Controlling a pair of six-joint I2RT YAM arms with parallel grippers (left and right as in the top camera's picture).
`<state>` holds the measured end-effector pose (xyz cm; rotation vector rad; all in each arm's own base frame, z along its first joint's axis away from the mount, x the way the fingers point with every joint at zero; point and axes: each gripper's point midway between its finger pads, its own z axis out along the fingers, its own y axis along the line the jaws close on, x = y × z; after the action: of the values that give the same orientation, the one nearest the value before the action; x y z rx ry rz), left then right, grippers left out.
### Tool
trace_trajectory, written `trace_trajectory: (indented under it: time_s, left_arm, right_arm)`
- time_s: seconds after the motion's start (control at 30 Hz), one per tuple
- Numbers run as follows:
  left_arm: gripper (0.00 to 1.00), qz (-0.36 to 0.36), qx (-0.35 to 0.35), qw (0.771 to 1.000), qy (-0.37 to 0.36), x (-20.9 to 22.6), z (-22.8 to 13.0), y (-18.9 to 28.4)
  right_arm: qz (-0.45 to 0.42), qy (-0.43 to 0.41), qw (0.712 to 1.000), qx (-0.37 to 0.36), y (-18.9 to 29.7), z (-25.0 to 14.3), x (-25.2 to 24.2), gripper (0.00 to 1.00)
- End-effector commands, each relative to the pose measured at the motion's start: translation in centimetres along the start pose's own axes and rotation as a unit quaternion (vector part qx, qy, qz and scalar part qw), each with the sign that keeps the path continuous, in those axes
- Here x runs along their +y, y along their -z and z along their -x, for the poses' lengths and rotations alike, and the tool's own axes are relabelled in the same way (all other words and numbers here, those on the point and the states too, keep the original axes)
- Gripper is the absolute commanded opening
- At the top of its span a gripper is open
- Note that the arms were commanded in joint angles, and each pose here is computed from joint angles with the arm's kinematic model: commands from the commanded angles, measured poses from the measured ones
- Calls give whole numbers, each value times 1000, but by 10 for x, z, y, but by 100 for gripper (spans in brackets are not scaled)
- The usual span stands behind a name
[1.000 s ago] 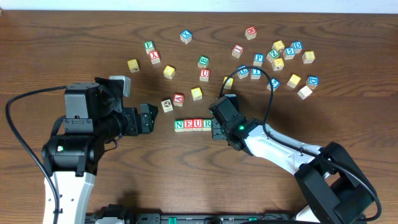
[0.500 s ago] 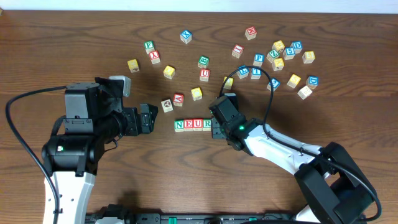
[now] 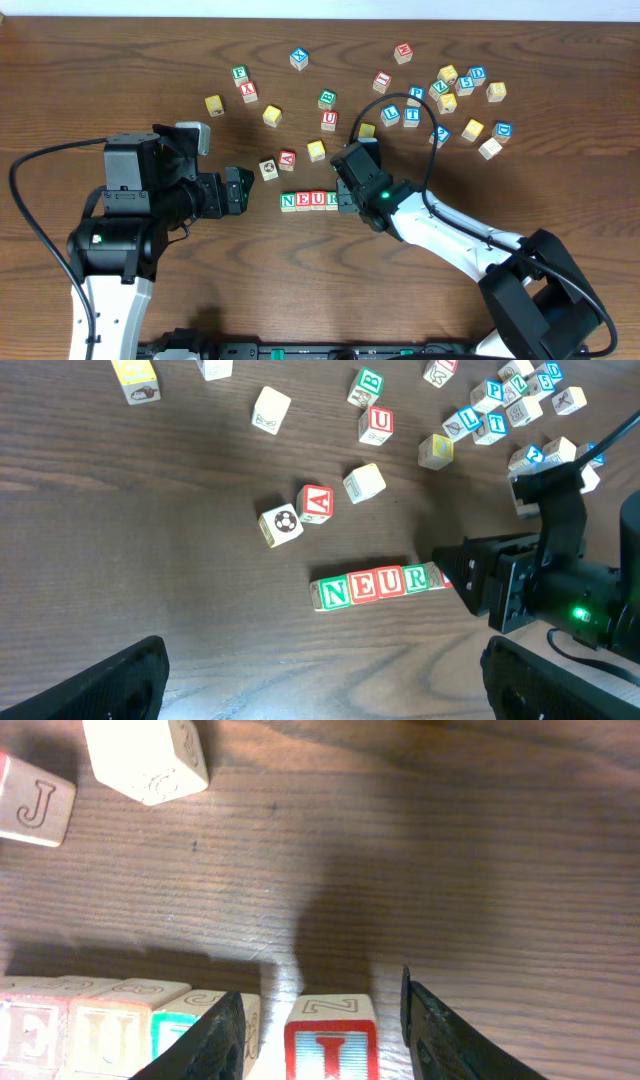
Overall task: Spell out NEURIPS
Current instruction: 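Open the right gripper and release the I block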
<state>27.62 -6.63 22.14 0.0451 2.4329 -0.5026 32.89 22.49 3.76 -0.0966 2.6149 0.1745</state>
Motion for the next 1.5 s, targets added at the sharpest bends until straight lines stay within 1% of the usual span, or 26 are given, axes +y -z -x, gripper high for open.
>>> trace_trajectory:
  time_s: [0.0, 0.07, 0.13, 0.2, 0.37, 0.43, 0.5, 0.67, 0.77, 1.0, 1.17, 1.47]
  left_arm:
    - [98, -4, -11, 1000, -7, -2, 6, 5]
    - [98, -4, -11, 1000, -7, -2, 6, 5]
    - [98, -4, -11, 1000, -7, -2, 6, 5]
    - [98, -4, -11, 1000, -7, -2, 6, 5]
    - [98, -4, -11, 1000, -7, -2, 6, 5]
    - [98, -4, -11, 1000, -7, -2, 6, 5]
    - [98, -4, -11, 1000, -7, -2, 6, 5]
    - [98, -4, -11, 1000, -7, -2, 6, 5]
    - [98, -4, -11, 1000, -7, -2, 6, 5]
    - [98, -4, -11, 1000, -7, -2, 6, 5]
    - [98, -4, -11, 1000, -7, -2, 6, 5]
    - [98, -4, -11, 1000, -7, -2, 6, 5]
  right_arm:
    - [-20, 3, 999, -38, 14, 26, -2, 44]
    - [-41, 3, 998, -46, 17, 31, -8, 43]
    - [-69, -7, 996, -52, 19, 32, -19, 39]
    - [-92, -16, 994, -51, 20, 30, -28, 33]
    - [-119, -36, 992, -19, 22, 12, -40, 12]
    - [-124, -46, 991, 2, 22, 2, -44, 6]
    - [-122, -50, 991, 22, 23, -8, -44, 4]
    - [-110, -69, 989, 64, 24, -28, -39, 1]
    - [-102, -77, 989, 74, 23, -37, -33, 1]
    - [-88, -67, 993, 52, 22, -36, -17, 2]
    - [-97, -63, 993, 30, 21, -29, -17, 2]
    - [-91, -49, 994, 32, 18, -29, -15, 1]
